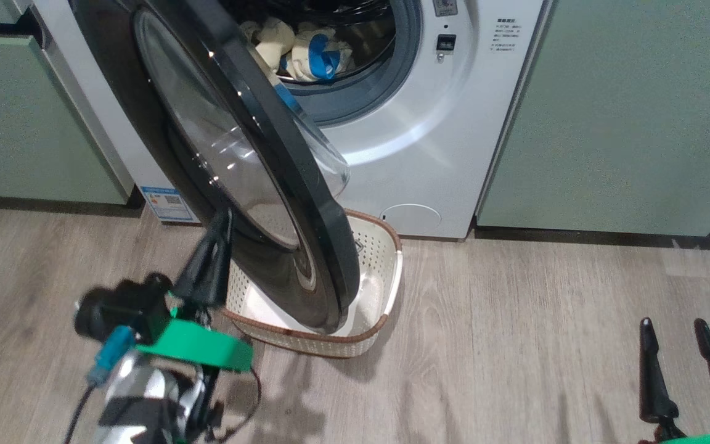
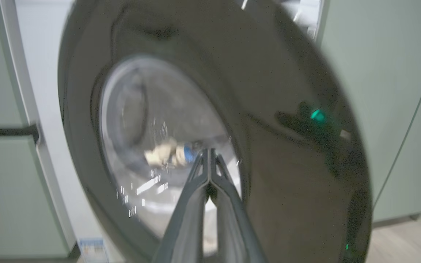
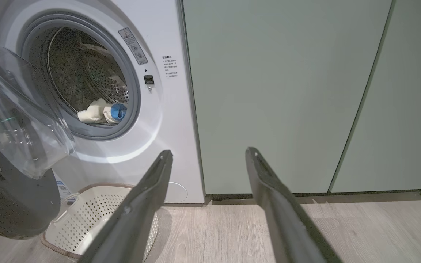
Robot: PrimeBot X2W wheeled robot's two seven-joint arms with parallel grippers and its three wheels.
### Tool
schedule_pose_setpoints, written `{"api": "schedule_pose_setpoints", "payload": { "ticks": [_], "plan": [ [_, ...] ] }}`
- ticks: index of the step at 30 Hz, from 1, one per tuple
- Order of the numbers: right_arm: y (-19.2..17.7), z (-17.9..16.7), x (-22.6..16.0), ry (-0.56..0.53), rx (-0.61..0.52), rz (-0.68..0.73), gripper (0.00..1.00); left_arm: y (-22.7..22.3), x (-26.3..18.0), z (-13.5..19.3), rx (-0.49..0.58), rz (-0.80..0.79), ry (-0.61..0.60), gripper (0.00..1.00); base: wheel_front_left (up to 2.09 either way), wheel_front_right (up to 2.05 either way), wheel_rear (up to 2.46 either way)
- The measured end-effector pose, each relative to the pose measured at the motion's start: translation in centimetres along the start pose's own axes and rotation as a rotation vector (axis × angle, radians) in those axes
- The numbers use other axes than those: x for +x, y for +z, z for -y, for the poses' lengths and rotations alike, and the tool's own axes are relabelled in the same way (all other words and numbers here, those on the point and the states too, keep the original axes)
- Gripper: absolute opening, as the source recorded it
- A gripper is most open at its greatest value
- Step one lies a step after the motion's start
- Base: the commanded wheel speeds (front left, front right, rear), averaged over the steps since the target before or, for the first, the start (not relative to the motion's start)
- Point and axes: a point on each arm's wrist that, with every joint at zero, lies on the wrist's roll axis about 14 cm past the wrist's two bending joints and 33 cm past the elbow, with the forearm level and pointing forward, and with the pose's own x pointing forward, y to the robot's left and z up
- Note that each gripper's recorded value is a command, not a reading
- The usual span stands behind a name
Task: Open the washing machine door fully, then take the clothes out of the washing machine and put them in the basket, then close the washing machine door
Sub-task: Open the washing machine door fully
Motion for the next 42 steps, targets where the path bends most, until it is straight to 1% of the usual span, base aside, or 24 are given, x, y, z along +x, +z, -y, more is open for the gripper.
{"api": "schedule_pose_setpoints", "payload": {
  "ticks": [5, 7, 8, 9, 11, 14, 17, 21, 24, 29, 30, 32, 42],
  "plan": [
    [0.4, 0.0, 0.0, -0.001, -0.008, 0.012, 1.0, 7.2, 1.6, 1.2, 0.038, 0.232, -0.038, 0.0, 0.0, 0.0, 0.0],
    [0.5, 0.1, -0.1, -0.003, -0.008, 0.016, 1.0, 9.5, 1.8, 2.0, 0.039, 0.306, -0.061, 0.0, 0.0, 0.0, 0.0],
    [0.5, 0.1, -0.1, -0.003, -0.008, 0.016, 1.0, 9.5, 1.8, 2.0, 0.039, 0.306, -0.061, 0.0, 0.0, 0.0, 0.0],
    [0.6, 0.1, -0.1, -0.005, -0.009, 0.017, 1.0, 10.5, 1.8, 2.5, 0.037, 0.339, -0.076, 0.0, 0.0, 0.0, 0.0],
    [0.7, 0.2, -0.2, -0.007, -0.009, 0.02, 1.0, 12.4, 1.8, 4.0, 0.022, 0.394, -0.12, 0.0, 0.0, 0.0, 0.0],
    [0.7, 0.3, -0.3, -0.013, -0.01, 0.019, 1.0, 14.2, 1.5, 6.8, -0.006, 0.436, -0.219, 0.0, 0.0, 0.0, 0.0],
    [0.7, 0.5, -0.4, -0.019, -0.012, 0.02, 1.0, 14.9, 0.9, 10.0, -0.04, 0.432, -0.333, 0.0, 0.0, 0.0, 0.0],
    [0.8, 0.6, -0.6, -0.024, -0.012, 0.023, 1.0, 13.5, -0.1, 14.0, -0.105, 0.332, -0.477, 0.0, 0.0, 0.0, 0.0],
    [0.8, 0.7, -0.7, -0.027, -0.012, 0.022, 1.0, 11.6, -0.9, 16.2, -0.138, 0.235, -0.554, 0.0, 0.0, 0.0, 0.0],
    [0.7, 0.7, -0.8, -0.031, -0.01, 0.019, 1.0, 7.2, -1.8, 18.2, -0.159, 0.041, -0.608, 0.0, 0.0, 0.0, 0.0],
    [0.7, 0.7, -0.8, -0.031, -0.009, 0.018, 1.0, 5.3, -2.0, 18.3, -0.155, -0.034, -0.606, 0.0, 0.0, 0.0, 0.0],
    [0.5, 0.6, -0.8, -0.028, -0.008, 0.013, 1.0, 3.9, -2.0, 18.1, -0.143, -0.087, -0.589, 0.0, 0.0, 0.0, 0.0],
    [0.2, 0.7, -1.0, -0.034, -0.007, 0.001, 1.0, -0.4, -0.4, 14.9, -0.089, -0.199, -0.44, 0.0, 0.0, 0.0, 0.0]
  ]
}}
